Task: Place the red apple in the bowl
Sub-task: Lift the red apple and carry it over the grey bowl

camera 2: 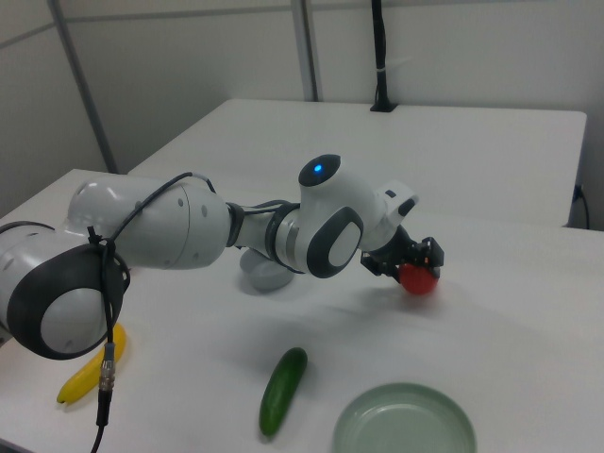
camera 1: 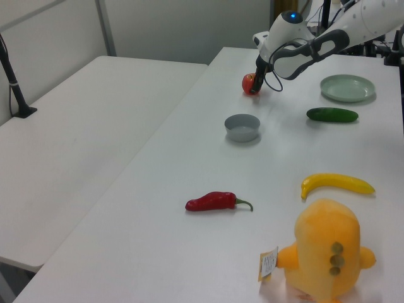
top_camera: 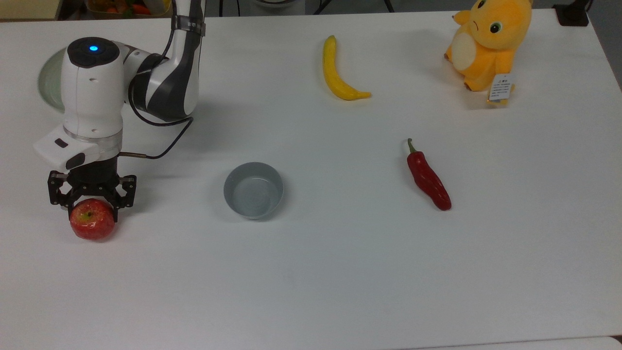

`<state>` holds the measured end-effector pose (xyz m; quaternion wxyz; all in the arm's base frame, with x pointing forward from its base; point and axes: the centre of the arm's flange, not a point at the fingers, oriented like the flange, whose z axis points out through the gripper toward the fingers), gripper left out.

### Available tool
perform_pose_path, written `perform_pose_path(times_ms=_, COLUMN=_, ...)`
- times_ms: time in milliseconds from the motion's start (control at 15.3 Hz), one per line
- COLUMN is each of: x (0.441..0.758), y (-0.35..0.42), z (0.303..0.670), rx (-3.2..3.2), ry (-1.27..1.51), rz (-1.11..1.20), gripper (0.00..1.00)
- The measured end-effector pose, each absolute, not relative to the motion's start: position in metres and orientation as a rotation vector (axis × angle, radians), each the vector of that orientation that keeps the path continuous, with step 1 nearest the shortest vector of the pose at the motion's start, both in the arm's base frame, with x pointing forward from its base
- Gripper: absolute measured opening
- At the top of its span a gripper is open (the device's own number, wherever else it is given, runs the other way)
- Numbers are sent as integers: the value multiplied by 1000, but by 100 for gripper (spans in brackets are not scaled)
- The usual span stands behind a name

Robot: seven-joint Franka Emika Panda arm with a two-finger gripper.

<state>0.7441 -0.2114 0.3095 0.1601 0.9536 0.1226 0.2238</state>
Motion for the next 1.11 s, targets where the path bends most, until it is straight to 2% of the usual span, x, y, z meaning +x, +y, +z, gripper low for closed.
perform_pose_path(times_ms=196, x=744, y=-211, z=315, rx=2720, ry=349, rz=649, gripper=77)
perform_pose_path(times_ms=392, x=743, y=-211, z=343, rx=2701, ry=343, rz=692, gripper=77)
perform_pose_path(times_ms=653, x=736, y=-201, z=395, rx=2688, ry=342, rz=735, gripper=77)
perform_pose_path(times_ms=1110, x=699, y=-150, z=507, rx=2838, ry=248, rz=575, gripper=77)
